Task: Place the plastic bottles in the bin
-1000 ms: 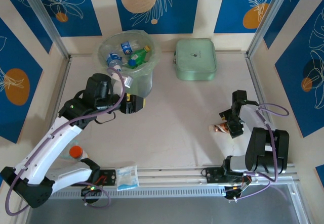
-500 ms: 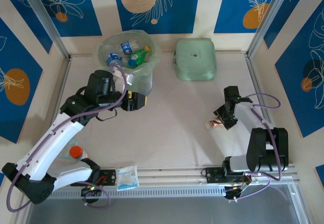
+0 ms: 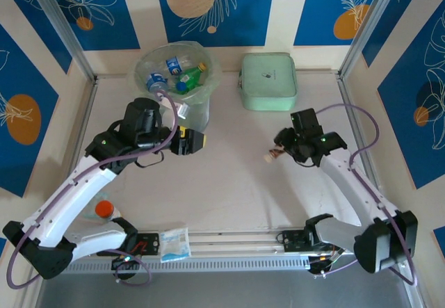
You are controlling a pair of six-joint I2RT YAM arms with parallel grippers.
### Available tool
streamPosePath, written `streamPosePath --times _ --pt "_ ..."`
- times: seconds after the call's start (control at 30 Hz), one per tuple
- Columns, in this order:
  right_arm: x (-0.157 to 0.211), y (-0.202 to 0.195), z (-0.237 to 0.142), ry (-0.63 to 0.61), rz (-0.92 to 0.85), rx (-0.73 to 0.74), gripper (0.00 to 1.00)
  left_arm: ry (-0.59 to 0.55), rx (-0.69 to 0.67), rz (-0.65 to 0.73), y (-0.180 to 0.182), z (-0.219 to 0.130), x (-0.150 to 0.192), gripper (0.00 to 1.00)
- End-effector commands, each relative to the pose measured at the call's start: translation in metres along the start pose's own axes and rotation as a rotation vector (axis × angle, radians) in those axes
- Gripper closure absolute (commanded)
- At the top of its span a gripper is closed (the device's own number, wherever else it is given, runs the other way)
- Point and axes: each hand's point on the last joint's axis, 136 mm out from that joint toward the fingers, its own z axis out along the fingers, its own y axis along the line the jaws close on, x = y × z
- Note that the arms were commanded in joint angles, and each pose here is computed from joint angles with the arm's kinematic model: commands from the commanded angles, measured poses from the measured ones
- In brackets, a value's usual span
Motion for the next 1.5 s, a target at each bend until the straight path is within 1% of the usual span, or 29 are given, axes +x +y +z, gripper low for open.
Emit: streamPosePath --times 0.0,0.07,0.13,0.2,0.3,0.43,0.63,0.7,0.87,1.0,1.13,1.23,1.3,1.37,1.47 --pt "-0.011 0.059 -0.045 -0.062 -0.137 -0.165 0.43 -0.085 -0.145 -0.001 0.018 -0.015 -0.019 0.33" --pt "-0.017 0.097 -0.070 -0.097 -0.209 -0.256 0.43 -0.119 -0.188 -0.009 0.024 -0.022 -0.024 0.33" --pt "-0.019 0.136 -0.090 -0.116 -0.280 -0.347 0.43 -0.143 -0.194 -0.028 0.025 -0.025 -0.026 0.34" --pt "-0.019 0.172 -0.105 -0.114 -0.337 -0.443 0.43 -0.160 -0.202 -0.049 0.027 -0.028 -0.026 0.34" --pt "-0.017 0.222 -0.121 -0.110 -0.412 -0.570 0.43 -0.169 -0.252 -0.087 0.037 -0.032 -0.021 0.35" --pt "-0.019 0.273 -0.124 -0.105 -0.471 -0.663 0.43 -0.154 -0.326 -0.136 0.052 -0.037 -0.008 0.36" --pt "-0.023 0.324 -0.108 -0.109 -0.527 -0.741 0.43 -0.138 -0.310 -0.149 0.053 -0.040 0.011 0.36" --pt "-0.025 0.341 -0.103 -0.109 -0.549 -0.765 0.43 -0.115 -0.307 -0.154 0.054 -0.037 0.017 0.36" --pt "-0.035 0.370 -0.076 -0.114 -0.581 -0.738 0.43 -0.111 -0.296 -0.158 0.053 -0.038 0.020 0.36" --pt "-0.045 0.378 -0.041 -0.071 -0.550 -0.691 0.42 -0.120 -0.309 -0.151 0.054 -0.044 0.022 0.36" --pt "-0.044 0.380 -0.015 -0.044 -0.529 -0.665 0.41 -0.119 -0.325 -0.141 0.057 -0.049 0.026 0.36" --pt "-0.041 0.376 -0.002 -0.015 -0.512 -0.650 0.37 -0.110 -0.336 -0.137 0.059 -0.050 0.029 0.36" --pt "-0.037 0.376 0.001 -0.002 -0.510 -0.654 0.29 -0.110 -0.338 -0.134 0.059 -0.050 0.030 0.36" --pt "-0.035 0.377 0.001 0.000 -0.519 -0.655 0.25 -0.111 -0.339 -0.132 0.060 -0.049 0.029 0.36" --pt "-0.035 0.376 0.001 -0.002 -0.520 -0.651 0.21 -0.112 -0.342 -0.130 0.060 -0.048 0.029 0.36"
